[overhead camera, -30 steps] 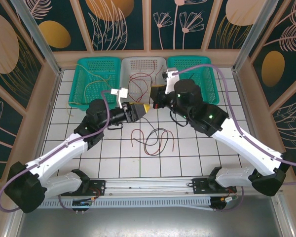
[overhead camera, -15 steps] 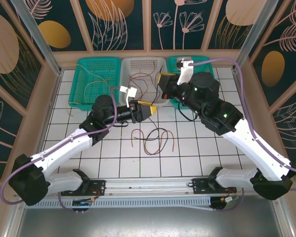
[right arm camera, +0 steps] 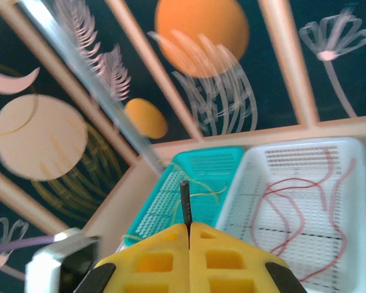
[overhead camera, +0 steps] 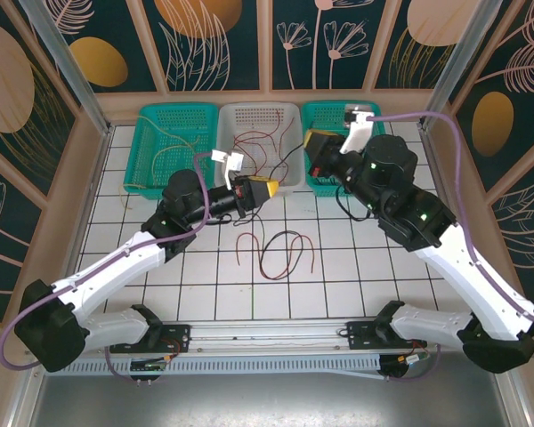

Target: Untangle the cables

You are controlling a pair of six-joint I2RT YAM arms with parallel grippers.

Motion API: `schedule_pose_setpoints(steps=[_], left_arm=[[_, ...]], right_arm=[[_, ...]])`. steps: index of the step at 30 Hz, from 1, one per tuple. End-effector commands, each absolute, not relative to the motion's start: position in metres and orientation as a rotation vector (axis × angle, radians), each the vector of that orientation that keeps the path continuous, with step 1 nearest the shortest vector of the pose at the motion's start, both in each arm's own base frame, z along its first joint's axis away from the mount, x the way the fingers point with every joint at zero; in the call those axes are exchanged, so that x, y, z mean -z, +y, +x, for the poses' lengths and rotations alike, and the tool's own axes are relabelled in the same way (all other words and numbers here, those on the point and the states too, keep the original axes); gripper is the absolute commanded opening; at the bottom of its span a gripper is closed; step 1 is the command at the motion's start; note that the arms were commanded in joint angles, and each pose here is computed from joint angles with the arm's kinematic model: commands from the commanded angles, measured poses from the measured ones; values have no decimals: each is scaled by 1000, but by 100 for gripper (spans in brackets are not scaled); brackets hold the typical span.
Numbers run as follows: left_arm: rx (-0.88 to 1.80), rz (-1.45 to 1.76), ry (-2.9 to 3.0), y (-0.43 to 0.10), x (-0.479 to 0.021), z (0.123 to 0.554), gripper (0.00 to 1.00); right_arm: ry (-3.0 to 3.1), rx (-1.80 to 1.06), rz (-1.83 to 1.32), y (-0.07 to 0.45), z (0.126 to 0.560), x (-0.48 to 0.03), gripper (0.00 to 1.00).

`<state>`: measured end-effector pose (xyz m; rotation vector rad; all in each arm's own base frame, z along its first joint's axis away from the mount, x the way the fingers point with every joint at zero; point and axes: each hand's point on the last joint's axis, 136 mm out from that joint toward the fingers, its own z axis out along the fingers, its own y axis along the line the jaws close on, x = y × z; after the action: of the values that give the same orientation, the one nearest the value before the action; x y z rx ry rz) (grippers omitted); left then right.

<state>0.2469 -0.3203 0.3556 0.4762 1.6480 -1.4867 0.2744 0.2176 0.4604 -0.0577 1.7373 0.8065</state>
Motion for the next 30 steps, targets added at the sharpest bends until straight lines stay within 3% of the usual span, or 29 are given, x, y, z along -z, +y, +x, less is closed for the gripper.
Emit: schedule_pose_setpoints(steps=[1,8,14,15,17,21,30], left_arm=[[1541,544,1405,-315,-419,229,0],[1640,721,1358,-329,-441,204,0],[1455,491,1450,-318,-446,245,0],[1392,410,1484,-312,-445,259,0],[1327,282,1514,-302,-447,278,0],[1358,182,1506,-299,-463,287,0],[1429,56,1507,-298,-489,297,0]], right_arm=[[1852,-776,120,193,293,-423,0],[1942,-886,121,215,302,-387,0],[1927,-938,96,222,300,-386,0],[1900,-942,76,221,296,-394,7],[1832,-959,24,219,282,-412,30],[1739,-970,-81,217,255,-434,70],[1761,-1031,-356,281,219,-414,72]])
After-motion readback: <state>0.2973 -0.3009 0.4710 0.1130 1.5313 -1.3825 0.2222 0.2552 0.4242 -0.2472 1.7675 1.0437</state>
